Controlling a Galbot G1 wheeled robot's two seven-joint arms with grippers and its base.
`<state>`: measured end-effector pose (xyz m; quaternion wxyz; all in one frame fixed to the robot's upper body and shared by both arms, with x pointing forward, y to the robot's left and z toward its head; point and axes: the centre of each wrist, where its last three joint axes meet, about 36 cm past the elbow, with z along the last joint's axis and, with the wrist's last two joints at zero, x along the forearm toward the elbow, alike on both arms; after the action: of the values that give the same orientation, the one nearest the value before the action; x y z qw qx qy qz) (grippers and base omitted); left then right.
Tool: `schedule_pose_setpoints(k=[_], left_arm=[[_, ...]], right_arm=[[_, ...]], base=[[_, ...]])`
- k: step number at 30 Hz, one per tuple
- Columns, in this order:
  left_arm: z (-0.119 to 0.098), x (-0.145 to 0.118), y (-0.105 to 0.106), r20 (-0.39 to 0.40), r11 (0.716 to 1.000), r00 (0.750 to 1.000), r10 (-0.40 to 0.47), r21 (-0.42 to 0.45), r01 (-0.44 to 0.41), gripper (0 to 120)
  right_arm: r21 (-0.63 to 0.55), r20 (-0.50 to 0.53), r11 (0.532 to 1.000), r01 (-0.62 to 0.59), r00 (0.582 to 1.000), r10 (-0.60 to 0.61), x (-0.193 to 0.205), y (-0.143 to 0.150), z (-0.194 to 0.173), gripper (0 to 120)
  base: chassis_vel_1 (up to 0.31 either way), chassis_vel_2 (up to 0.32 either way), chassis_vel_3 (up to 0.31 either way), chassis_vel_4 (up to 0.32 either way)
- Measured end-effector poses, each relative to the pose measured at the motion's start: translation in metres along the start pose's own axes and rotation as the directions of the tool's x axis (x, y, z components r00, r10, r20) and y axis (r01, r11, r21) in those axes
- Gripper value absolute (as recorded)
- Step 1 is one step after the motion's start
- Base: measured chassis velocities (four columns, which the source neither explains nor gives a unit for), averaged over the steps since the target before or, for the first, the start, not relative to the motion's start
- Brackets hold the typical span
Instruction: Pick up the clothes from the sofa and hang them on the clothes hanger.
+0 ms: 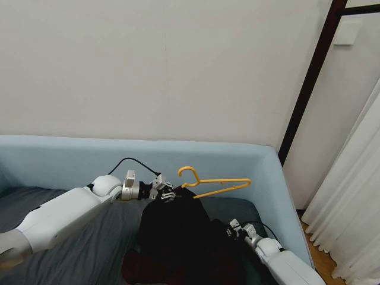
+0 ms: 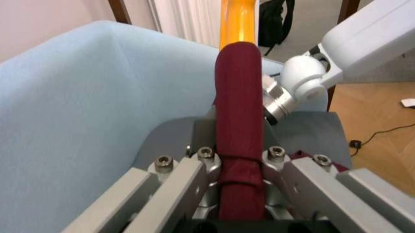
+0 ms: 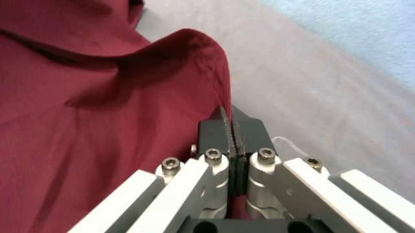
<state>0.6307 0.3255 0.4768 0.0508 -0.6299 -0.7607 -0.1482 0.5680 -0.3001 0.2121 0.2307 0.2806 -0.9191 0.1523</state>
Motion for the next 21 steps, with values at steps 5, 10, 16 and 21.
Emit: schedule_pose_setpoints(k=[5, 10, 16, 21], left_arm=[[-0.003, 0.006, 0.004, 0.008, 1.0, 1.0, -0.017, -0.006, 0.017, 3], [-0.001, 0.022, 0.012, 0.012, 0.998, 0.998, -0.058, -0.004, 0.058, 3], [0.008, 0.035, 0.012, 0.019, 0.998, 0.998, -0.067, -0.005, 0.068, 3], [0.013, 0.044, 0.008, 0.032, 0.999, 0.998, -0.051, -0.017, 0.052, 3]], right_arm=[[-0.025, 0.028, 0.999, -0.031, 0.999, 0.032, 0.008, -0.008, -0.004, 0], [-0.122, 0.075, 0.989, -0.085, 0.993, 0.094, 0.031, -0.025, -0.023, 0], [-0.193, 0.097, 0.971, -0.144, 0.982, 0.165, 0.06, -0.053, -0.039, 0], [-0.226, 0.093, 0.954, -0.197, 0.971, 0.222, 0.083, -0.071, -0.062, 0]], base=[[0.0, 0.0, 0.0, 0.0], [0.0, 0.0, 0.0, 0.0], [0.0, 0.0, 0.0, 0.0], [0.0, 0.0, 0.0, 0.0]])
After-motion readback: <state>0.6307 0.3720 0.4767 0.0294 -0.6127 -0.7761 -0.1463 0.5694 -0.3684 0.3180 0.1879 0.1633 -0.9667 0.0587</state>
